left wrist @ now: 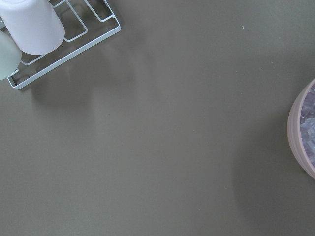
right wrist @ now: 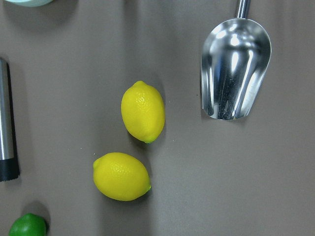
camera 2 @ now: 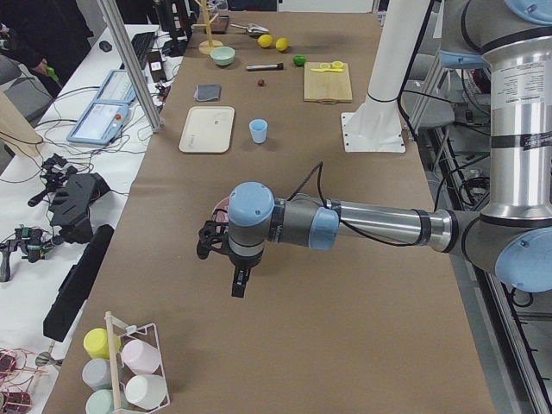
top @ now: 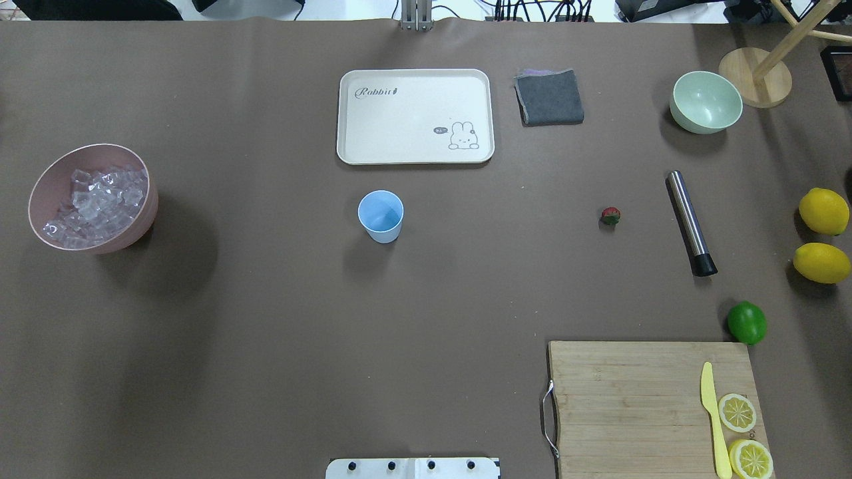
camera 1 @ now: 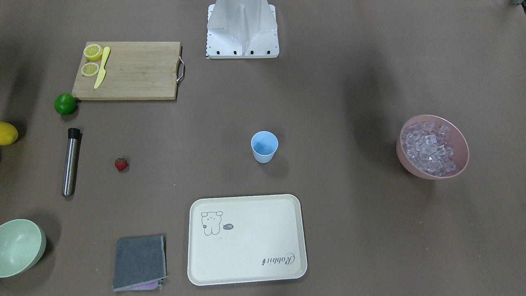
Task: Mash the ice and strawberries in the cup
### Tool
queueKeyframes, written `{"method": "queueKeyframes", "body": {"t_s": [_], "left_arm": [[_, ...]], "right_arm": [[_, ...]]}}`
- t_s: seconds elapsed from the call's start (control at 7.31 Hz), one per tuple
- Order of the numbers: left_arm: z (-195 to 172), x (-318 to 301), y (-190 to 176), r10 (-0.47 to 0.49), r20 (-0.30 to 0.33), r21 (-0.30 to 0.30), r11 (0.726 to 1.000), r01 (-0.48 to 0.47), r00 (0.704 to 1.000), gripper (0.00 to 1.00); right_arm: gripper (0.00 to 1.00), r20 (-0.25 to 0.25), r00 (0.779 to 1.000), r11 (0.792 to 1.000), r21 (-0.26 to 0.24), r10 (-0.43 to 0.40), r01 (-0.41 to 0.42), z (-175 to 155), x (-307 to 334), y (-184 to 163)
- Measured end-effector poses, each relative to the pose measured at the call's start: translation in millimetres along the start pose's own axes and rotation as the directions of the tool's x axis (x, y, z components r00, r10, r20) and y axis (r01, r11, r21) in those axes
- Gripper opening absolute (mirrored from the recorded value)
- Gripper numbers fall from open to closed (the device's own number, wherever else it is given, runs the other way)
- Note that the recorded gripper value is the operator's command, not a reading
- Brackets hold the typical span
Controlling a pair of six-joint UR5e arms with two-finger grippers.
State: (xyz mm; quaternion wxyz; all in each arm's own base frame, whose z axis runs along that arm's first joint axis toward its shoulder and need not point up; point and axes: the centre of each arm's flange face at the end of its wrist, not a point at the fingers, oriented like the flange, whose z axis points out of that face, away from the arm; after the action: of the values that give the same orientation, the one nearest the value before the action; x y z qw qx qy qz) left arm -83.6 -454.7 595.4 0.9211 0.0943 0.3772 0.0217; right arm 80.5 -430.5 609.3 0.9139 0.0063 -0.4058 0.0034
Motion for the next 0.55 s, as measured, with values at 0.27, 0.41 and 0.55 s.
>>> {"method": "queueKeyframes", "body": {"t_s": [0.27,0.41,0.55], "left_arm": [[-2.4,2.2,-6.6,0.004,0.001,0.006,1.000,-0.004,1.000,0.97],[-3.1,3.0,-9.2,0.005,-0.001,0.008,1.000,-0.005,1.000,0.97],[-3.7,3.6,-11.3,0.008,-0.001,0.010,1.000,-0.008,1.000,0.97]], "right_arm": [[1.00,0.004,1.000,1.000,0.000,0.000,0.000,0.1,-0.3,0.8],[1.00,0.005,1.000,1.000,0.000,0.000,0.000,0.1,-0.5,1.4],[1.00,0.005,1.000,1.000,0.001,-0.001,0.001,-0.3,-0.9,1.5]]}}
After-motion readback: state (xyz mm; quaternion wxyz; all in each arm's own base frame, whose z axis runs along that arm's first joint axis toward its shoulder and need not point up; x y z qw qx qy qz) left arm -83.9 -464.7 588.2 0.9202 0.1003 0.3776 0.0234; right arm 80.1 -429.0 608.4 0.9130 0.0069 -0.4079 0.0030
